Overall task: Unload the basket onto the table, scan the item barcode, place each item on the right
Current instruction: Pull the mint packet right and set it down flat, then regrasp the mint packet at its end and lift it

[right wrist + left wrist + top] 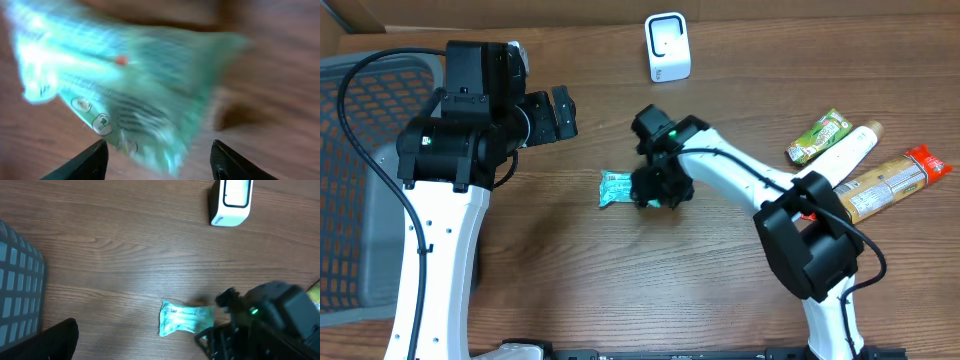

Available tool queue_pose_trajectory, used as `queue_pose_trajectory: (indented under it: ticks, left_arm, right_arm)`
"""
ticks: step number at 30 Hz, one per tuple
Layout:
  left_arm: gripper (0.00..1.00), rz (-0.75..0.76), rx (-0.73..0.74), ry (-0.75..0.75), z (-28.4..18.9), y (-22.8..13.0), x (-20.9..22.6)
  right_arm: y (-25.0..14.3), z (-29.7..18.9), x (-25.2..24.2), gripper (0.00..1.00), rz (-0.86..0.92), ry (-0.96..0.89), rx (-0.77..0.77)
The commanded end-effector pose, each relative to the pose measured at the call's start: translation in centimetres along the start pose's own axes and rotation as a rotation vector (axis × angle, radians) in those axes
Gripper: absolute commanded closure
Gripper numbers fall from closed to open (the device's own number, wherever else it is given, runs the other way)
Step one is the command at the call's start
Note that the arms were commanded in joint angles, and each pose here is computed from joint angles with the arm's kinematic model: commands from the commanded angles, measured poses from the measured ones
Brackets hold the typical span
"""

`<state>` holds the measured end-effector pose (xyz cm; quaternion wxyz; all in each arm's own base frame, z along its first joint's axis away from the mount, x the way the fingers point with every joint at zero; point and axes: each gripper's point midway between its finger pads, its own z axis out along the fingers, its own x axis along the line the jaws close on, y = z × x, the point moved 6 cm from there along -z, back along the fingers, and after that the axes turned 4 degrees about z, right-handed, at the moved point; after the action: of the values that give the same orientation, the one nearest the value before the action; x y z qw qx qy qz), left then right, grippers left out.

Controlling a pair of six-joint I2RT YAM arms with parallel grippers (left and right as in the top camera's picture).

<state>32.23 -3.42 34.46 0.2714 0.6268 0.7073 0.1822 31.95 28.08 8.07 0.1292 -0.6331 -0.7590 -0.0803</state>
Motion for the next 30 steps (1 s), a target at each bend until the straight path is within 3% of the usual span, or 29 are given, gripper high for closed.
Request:
queue_pose_trajectory:
  ticks: [1, 10, 24, 30]
  left_arm:
    - [0.0, 0.013, -0.006, -0.006, -0.2, 0.2, -0.1]
    - [0.0, 0.013, -0.006, -0.006, -0.2, 0.2, -0.1]
    - [0.01, 0.013, -0.006, -0.006, -0.2, 0.2, -0.1]
    - [0.0, 0.013, -0.006, -0.006, -0.2, 0.2, -0.1]
  right_arm:
    - [1.2, -2.0, -2.0, 0.34, 0.034, 0.035, -0.033]
    - [3.4, -3.9, -3.4, 0.23, 0.017, 0.273, -0.058]
    - [1.9, 0.7, -2.3, 0.24, 0.058, 0.372, 0.014]
    - [1.5, 2.8, -1.2, 0.27, 0.058, 0.359, -0.034]
